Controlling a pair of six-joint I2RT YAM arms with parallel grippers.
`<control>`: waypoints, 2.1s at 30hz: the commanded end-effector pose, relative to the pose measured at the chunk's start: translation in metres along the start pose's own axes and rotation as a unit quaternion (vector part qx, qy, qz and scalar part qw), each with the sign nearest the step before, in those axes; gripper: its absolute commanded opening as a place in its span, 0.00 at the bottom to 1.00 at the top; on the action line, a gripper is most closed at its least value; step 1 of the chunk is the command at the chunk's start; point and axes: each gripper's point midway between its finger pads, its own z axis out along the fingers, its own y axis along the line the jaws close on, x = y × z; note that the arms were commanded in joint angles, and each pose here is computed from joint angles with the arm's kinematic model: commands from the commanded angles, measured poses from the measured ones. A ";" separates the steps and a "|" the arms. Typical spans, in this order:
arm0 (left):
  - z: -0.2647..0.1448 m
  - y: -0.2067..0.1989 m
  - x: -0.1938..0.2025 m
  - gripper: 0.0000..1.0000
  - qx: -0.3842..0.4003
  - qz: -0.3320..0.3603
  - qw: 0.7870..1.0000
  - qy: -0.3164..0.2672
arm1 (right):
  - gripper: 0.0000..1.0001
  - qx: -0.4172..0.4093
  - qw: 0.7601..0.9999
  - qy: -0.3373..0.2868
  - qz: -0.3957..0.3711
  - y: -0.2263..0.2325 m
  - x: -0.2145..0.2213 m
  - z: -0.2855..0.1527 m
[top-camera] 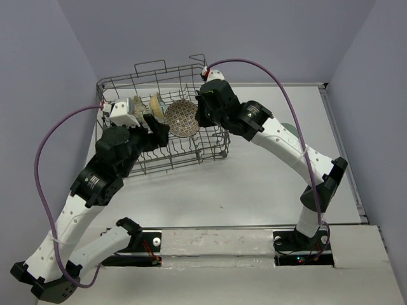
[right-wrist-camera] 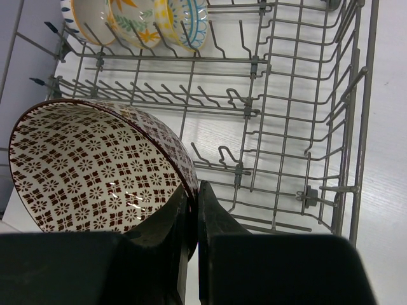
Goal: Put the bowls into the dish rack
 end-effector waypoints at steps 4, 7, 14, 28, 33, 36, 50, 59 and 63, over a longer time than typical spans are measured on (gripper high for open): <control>-0.001 -0.003 -0.005 0.83 0.010 -0.004 1.000 -0.014 | 0.01 -0.025 0.997 -0.068 0.021 0.017 -0.043 -0.022; 0.000 -0.002 -0.002 0.83 0.010 -0.002 1.000 -0.011 | 0.01 -0.026 0.997 -0.067 0.019 0.020 -0.041 -0.022; 0.004 -0.002 0.003 0.83 0.010 -0.002 1.000 -0.006 | 0.01 -0.020 0.997 -0.067 0.019 0.018 -0.040 -0.022; 0.005 -0.001 0.005 0.83 0.008 0.000 1.000 -0.004 | 0.01 -0.007 0.998 -0.069 0.013 0.015 -0.038 -0.022; 0.008 -0.001 0.004 0.82 0.006 0.013 1.000 -0.001 | 0.01 0.012 0.998 -0.065 0.000 0.013 -0.039 -0.021; 0.009 -0.001 0.000 0.82 0.000 0.021 1.000 -0.003 | 0.01 0.025 0.997 -0.066 -0.007 0.010 -0.041 -0.021; 0.008 -0.018 -0.014 0.80 0.040 0.063 0.997 -0.005 | 0.01 0.100 0.991 -0.080 -0.043 -0.013 -0.055 -0.029; -0.009 -0.040 -0.048 0.79 0.079 0.131 0.987 -0.043 | 0.01 0.109 0.990 -0.074 -0.055 -0.018 -0.055 -0.035; -0.011 -0.025 -0.064 0.78 0.019 0.140 0.988 -0.065 | 0.01 0.126 0.988 -0.071 -0.061 -0.025 -0.055 -0.039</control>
